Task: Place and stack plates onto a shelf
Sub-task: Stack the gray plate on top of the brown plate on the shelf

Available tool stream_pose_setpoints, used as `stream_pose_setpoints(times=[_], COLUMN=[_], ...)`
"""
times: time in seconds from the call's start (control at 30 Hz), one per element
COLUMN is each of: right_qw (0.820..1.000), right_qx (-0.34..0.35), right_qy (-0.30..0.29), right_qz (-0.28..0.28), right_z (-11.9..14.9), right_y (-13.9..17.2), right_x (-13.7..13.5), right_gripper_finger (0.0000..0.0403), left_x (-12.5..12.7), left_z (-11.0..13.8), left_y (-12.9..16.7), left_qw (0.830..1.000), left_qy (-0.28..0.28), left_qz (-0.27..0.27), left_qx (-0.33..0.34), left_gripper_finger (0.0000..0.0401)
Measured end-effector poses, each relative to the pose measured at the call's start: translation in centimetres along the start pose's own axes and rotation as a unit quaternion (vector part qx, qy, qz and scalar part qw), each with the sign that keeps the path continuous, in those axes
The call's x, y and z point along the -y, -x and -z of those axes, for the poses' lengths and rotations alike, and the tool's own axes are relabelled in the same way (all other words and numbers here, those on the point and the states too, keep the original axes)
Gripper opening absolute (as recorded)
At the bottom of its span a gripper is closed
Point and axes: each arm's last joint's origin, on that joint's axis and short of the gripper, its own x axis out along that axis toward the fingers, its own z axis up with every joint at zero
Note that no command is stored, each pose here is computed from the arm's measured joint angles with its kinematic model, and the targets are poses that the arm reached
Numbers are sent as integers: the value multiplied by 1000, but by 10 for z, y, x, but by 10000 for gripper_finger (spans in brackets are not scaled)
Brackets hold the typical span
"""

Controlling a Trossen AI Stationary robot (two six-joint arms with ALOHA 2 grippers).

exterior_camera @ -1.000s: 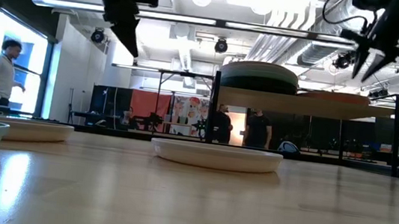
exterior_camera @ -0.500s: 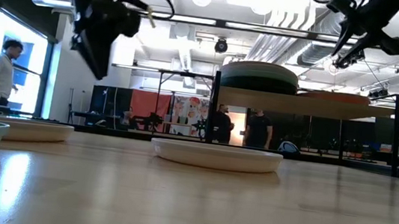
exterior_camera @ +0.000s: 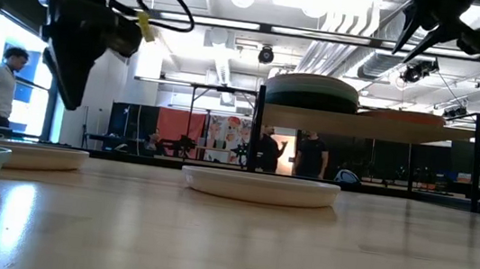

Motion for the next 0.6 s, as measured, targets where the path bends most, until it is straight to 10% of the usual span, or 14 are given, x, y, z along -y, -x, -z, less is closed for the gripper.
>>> stream_pose_setpoints(times=[0.6], right_qw=[996], right_qx=[-34], right_qy=[84], right_qz=[20], right_z=[32], right_y=[-32], right_x=[-26], right_gripper_finger=[76], left_x=[36], left_z=[24], left_y=[-2], left_qw=[997], left_qy=[74], left_qz=[17], left_qx=[35], left_gripper_finger=[117])
